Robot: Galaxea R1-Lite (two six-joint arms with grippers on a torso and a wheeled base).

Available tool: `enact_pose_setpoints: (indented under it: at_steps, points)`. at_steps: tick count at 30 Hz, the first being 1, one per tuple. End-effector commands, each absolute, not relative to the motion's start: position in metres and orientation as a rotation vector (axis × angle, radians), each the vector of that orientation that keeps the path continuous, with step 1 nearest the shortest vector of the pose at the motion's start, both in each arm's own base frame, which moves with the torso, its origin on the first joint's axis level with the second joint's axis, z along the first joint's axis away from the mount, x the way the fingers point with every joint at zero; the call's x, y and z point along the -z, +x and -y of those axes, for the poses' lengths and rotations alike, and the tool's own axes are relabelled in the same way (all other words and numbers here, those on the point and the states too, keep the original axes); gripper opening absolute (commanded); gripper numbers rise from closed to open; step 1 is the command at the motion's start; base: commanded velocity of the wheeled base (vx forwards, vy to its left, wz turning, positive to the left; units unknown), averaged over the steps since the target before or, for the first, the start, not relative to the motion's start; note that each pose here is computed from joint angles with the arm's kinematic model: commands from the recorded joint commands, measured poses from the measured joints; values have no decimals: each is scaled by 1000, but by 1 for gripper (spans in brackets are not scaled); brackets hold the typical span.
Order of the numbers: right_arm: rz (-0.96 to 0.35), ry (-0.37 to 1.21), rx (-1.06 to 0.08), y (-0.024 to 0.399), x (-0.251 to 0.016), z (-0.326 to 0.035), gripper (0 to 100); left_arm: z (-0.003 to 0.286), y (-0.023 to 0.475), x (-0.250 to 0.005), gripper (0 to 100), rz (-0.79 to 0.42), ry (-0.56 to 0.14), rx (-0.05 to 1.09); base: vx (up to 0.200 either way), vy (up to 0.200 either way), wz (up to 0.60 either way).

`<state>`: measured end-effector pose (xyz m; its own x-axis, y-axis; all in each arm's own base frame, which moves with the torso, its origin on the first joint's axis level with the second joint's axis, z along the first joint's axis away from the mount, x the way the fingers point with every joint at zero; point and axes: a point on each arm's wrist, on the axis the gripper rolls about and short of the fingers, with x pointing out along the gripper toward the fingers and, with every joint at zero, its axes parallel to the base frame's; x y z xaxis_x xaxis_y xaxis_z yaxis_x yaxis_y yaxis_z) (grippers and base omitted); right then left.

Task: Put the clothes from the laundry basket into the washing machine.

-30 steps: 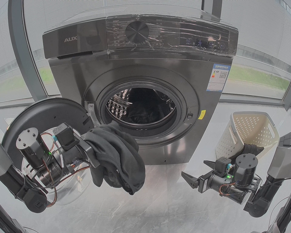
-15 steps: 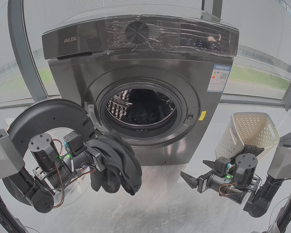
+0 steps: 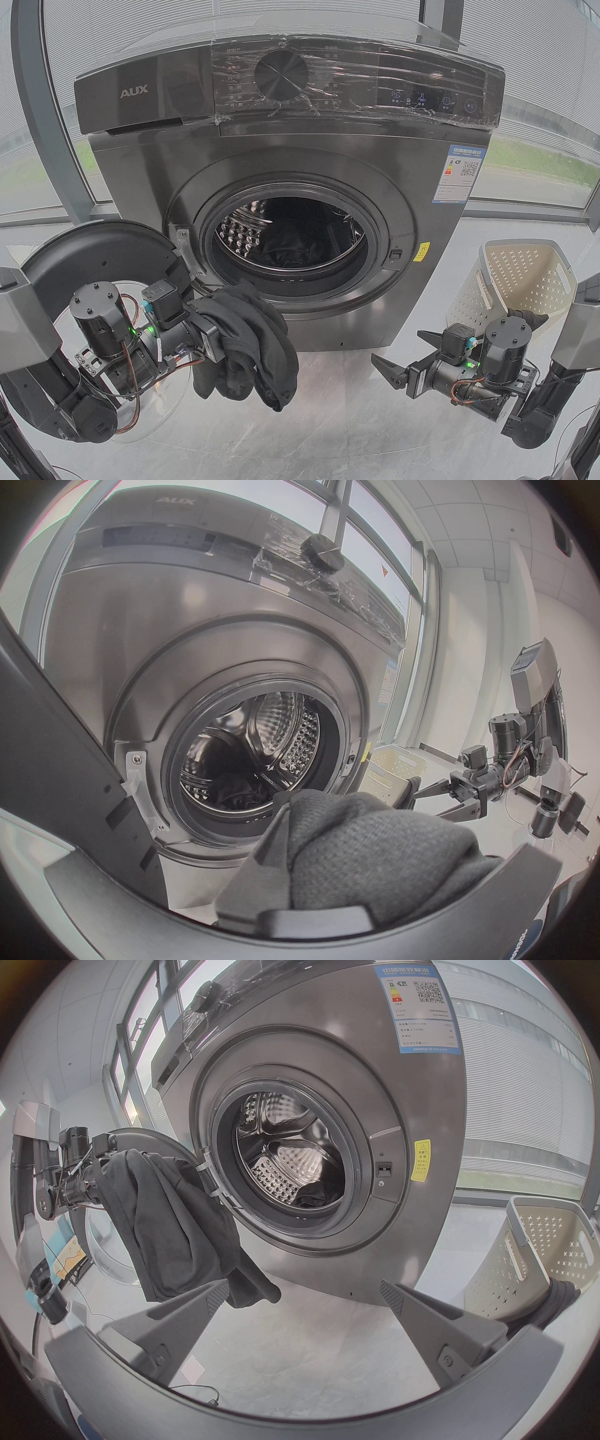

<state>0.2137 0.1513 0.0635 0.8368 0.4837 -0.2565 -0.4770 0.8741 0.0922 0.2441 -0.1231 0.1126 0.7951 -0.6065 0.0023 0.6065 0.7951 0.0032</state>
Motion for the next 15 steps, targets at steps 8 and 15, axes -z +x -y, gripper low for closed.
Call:
enact_pose_setpoints:
  at_steps: [8,15]
  points:
    - [-280,24,-519,212,-63,-153,100,125,245,-110,0,-5,4,657,0,0,0]
    - [-282,23,-522,211,-63,-154,100,126,246,-109,0,-5,4,657,200,0,0]
